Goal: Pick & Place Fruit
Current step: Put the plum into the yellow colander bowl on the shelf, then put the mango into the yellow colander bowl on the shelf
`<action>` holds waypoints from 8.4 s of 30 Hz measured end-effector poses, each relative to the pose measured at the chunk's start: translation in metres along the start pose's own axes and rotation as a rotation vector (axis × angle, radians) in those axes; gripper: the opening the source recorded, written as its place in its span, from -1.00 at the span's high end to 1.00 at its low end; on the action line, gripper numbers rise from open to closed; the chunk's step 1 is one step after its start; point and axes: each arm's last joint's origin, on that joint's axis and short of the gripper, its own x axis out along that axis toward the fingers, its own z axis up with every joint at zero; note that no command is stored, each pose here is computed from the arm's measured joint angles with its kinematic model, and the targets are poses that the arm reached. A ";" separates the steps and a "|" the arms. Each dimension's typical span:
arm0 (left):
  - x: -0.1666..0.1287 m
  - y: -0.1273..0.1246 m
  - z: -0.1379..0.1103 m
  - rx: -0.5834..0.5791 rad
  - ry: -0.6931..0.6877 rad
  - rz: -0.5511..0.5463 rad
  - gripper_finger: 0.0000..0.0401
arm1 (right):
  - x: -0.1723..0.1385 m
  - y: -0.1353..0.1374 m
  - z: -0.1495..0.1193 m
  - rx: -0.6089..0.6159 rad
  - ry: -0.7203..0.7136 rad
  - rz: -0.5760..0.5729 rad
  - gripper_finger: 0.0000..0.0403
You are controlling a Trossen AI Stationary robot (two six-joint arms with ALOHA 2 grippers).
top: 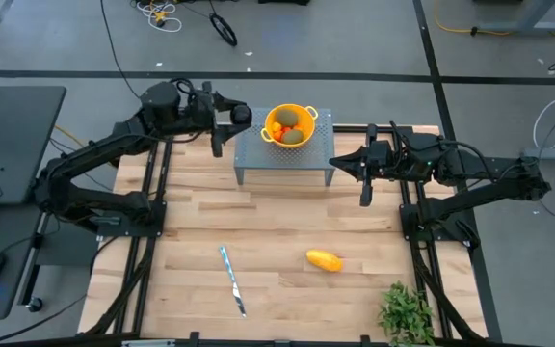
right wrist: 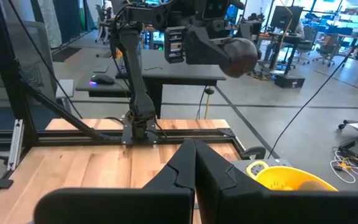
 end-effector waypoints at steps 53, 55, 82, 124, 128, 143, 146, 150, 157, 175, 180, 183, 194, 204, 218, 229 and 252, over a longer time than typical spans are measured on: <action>0.079 0.029 -0.035 -0.038 -0.141 0.056 -0.30 | 0.000 0.000 -0.001 -0.002 0.012 0.002 0.98; 0.077 0.035 -0.030 -0.061 -0.148 0.061 -0.30 | 0.000 0.000 -0.001 -0.002 0.012 0.002 0.98; 0.095 0.059 -0.038 -0.087 -0.106 0.082 -0.30 | 0.000 0.000 -0.001 -0.002 0.011 0.000 0.98; 0.125 0.051 -0.081 -0.151 0.085 0.029 -0.30 | 0.000 0.000 -0.001 -0.002 0.012 -0.007 0.98; 0.126 0.048 -0.085 -0.162 0.121 0.022 -0.29 | 0.000 0.000 -0.001 -0.002 0.012 -0.007 0.98; 0.140 0.035 -0.101 -0.174 0.182 0.025 -0.31 | 0.000 0.000 -0.001 -0.002 0.012 0.000 0.98; 0.140 0.035 -0.101 -0.169 0.179 0.024 -0.30 | 0.000 0.000 -0.001 -0.002 0.012 0.001 0.98; 0.139 0.036 -0.103 -0.179 0.206 0.026 -0.30 | 0.000 0.000 -0.001 -0.003 0.014 0.001 0.98; 0.138 0.036 -0.108 -0.186 0.258 0.025 -0.30 | 0.000 0.000 -0.002 -0.003 0.015 0.001 0.98; 0.138 0.035 -0.108 -0.166 0.261 0.046 -0.52 | 0.000 0.000 -0.002 -0.003 0.018 0.002 0.98; 0.138 0.035 -0.108 -0.167 0.263 0.054 -0.64 | 0.000 0.000 -0.002 -0.003 0.019 0.003 0.98; 0.138 0.035 -0.108 -0.165 0.264 0.065 -0.67 | 0.000 0.000 -0.002 -0.003 0.018 0.003 0.98; 0.136 0.036 -0.106 -0.153 0.260 0.069 -0.67 | 0.000 0.000 -0.002 -0.004 0.019 0.003 0.98; 0.125 0.035 -0.087 -0.144 0.216 0.089 -0.66 | 0.000 0.000 -0.002 -0.004 0.020 0.002 0.98; 0.118 0.013 -0.070 -0.200 0.186 0.016 -0.16 | 0.000 -0.001 -0.004 -0.009 0.043 -0.026 0.98; 0.107 -0.012 -0.046 -0.232 0.130 -0.050 0.09 | 0.000 -0.001 -0.004 -0.009 0.042 -0.029 0.98; 0.103 -0.073 -0.023 -0.299 0.058 -0.223 0.60 | 0.000 -0.001 -0.004 -0.008 0.041 -0.024 0.98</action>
